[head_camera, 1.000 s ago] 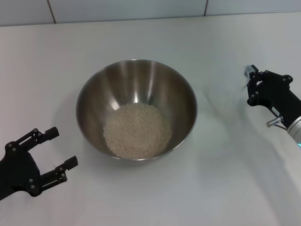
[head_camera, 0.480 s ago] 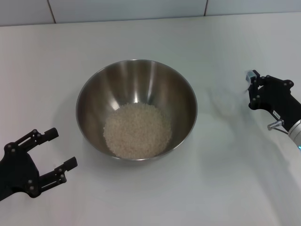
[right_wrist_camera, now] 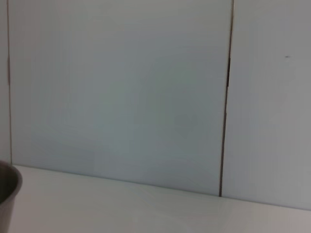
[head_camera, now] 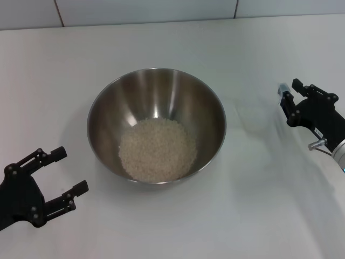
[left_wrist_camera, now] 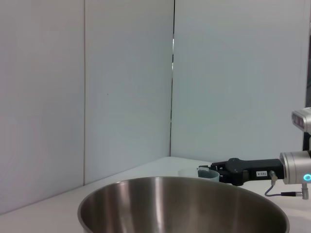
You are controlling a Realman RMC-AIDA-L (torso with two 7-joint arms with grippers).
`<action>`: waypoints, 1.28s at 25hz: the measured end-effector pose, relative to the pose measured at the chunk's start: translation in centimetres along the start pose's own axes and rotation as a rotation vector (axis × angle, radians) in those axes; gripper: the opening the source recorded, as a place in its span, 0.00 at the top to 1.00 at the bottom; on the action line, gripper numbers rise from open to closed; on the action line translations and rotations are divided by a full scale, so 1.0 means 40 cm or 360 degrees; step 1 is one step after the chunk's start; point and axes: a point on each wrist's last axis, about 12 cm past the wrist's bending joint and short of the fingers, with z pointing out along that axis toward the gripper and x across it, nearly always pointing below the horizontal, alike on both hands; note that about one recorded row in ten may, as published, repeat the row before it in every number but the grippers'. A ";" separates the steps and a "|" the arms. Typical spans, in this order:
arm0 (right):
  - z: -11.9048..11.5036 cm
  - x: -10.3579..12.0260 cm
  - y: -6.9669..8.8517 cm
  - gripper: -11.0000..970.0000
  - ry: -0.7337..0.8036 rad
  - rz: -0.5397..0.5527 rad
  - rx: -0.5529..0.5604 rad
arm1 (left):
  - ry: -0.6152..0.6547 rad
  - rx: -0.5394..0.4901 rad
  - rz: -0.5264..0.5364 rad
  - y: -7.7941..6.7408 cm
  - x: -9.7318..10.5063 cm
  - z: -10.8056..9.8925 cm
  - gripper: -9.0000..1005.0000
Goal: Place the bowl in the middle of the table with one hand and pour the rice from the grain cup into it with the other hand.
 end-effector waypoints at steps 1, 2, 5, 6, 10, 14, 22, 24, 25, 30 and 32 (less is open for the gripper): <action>-0.004 0.003 -0.001 0.77 0.0006 0.0003 0.0003 | -0.0004 0.0000 0.0000 -0.001 0.000 -0.001 0.20; -0.004 0.003 -0.001 0.75 0.0006 0.0003 0.0003 | -0.0004 0.0000 -0.0001 -0.001 -0.001 -0.001 0.20; -0.009 0.006 -0.002 0.69 0.0015 0.0010 0.0002 | -0.0005 0.0000 -0.0002 -0.001 0.000 -0.002 0.20; -0.011 0.007 -0.003 0.69 0.0018 0.0016 0.0002 | -0.0006 -0.0001 -0.0002 -0.002 0.000 -0.002 0.20; -0.026 0.013 -0.001 0.70 0.0016 0.0043 -0.0013 | -0.0007 -0.0006 -0.0003 -0.002 0.000 -0.003 0.20; -0.043 0.018 0.001 0.70 0.0007 0.0057 -0.0017 | -0.0007 -0.0010 -0.0005 -0.003 0.000 -0.005 0.20; -0.087 0.022 0.004 0.62 -0.0067 0.0095 0.0000 | -0.0003 -0.0006 -0.0005 -0.003 0.001 -0.006 0.20; -0.107 0.018 0.003 0.57 -0.0123 0.0121 0.0001 | -0.0001 -0.0005 -0.0006 -0.004 0.001 -0.007 0.20; -0.117 0.015 0.004 0.57 -0.0158 0.0131 -0.0005 | 0.0000 -0.0005 -0.0007 -0.004 0.002 -0.007 0.20; -0.180 -0.009 0.005 0.57 -0.0370 0.0155 -0.0051 | 0.0003 -0.0003 -0.0012 -0.008 0.003 -0.014 0.20; -0.197 -0.020 0.000 0.57 -0.0436 0.0187 -0.0075 | 0.0004 0.0002 -0.0011 -0.008 0.003 -0.015 0.20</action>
